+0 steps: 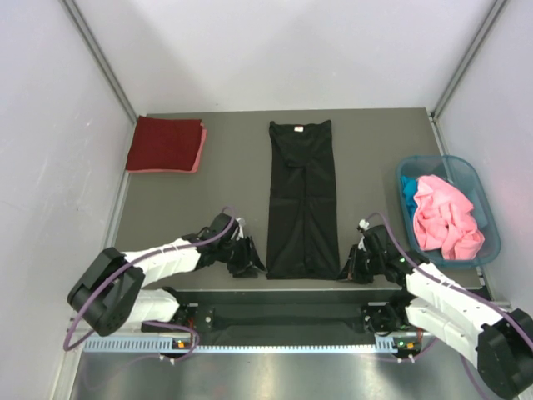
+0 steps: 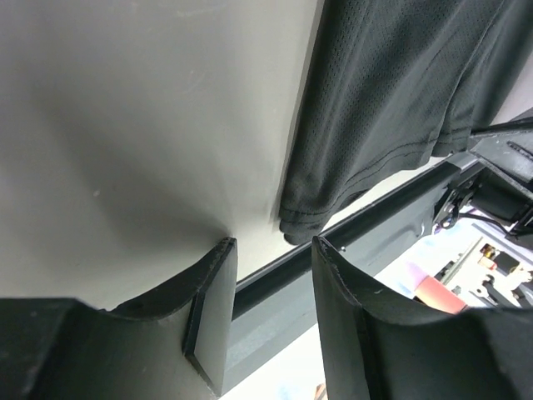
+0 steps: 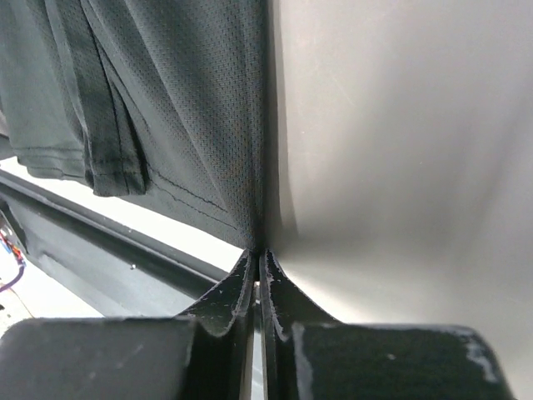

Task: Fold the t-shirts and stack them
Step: Fold the tshirt

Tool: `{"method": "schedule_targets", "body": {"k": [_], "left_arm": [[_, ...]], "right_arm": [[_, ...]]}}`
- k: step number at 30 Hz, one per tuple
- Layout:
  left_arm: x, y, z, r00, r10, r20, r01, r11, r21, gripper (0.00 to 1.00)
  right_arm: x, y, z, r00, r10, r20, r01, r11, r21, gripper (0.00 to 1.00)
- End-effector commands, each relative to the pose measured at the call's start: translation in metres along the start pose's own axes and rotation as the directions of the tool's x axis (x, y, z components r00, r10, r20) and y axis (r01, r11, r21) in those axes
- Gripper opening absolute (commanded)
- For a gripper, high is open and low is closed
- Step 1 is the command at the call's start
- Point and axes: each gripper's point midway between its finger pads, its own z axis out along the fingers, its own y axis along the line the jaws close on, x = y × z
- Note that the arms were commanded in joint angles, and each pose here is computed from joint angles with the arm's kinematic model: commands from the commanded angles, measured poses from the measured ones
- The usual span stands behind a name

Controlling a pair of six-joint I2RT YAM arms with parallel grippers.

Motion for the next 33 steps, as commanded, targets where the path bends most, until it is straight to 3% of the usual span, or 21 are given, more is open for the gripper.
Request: {"method": "schedule_targets", "body": {"k": [1,14,17,18,22,33], "left_arm": [[0.0,-0.007,0.005,1.0,-0.023,-0.004,0.023,0.999,0.038,0.46],[0.008,0.004,0.02,0.998,-0.063,-0.02,0.063,0.998,0.003,0.45],[0.007,0.004,0.023,0.998,-0.068,-0.015,0.068,0.998,0.008,0.38],[0.008,0.004,0.023,0.998,-0.068,-0.017,0.068,0.998,0.009,0.27],[0.007,-0.004,0.022,0.998,-0.058,-0.007,0.058,0.998,0.034,0.01],[0.015,-0.017,0.011,0.998,-0.063,0.018,0.062,0.998,0.02,0.0]], "right_arm": [[0.006,0.006,-0.001,1.0,-0.004,-0.017,0.004,0.999,-0.035,0.0],[0.004,0.01,-0.003,1.0,-0.022,0.001,0.022,0.998,-0.056,0.0],[0.003,0.01,-0.004,1.0,-0.024,0.003,0.024,0.998,-0.054,0.0],[0.004,0.01,-0.005,1.0,-0.022,0.001,0.022,0.999,-0.05,0.0],[0.002,0.011,-0.008,0.999,-0.033,0.014,0.033,0.998,-0.048,0.0],[0.007,0.004,-0.016,0.999,-0.043,0.017,0.043,0.999,-0.023,0.0]]}}
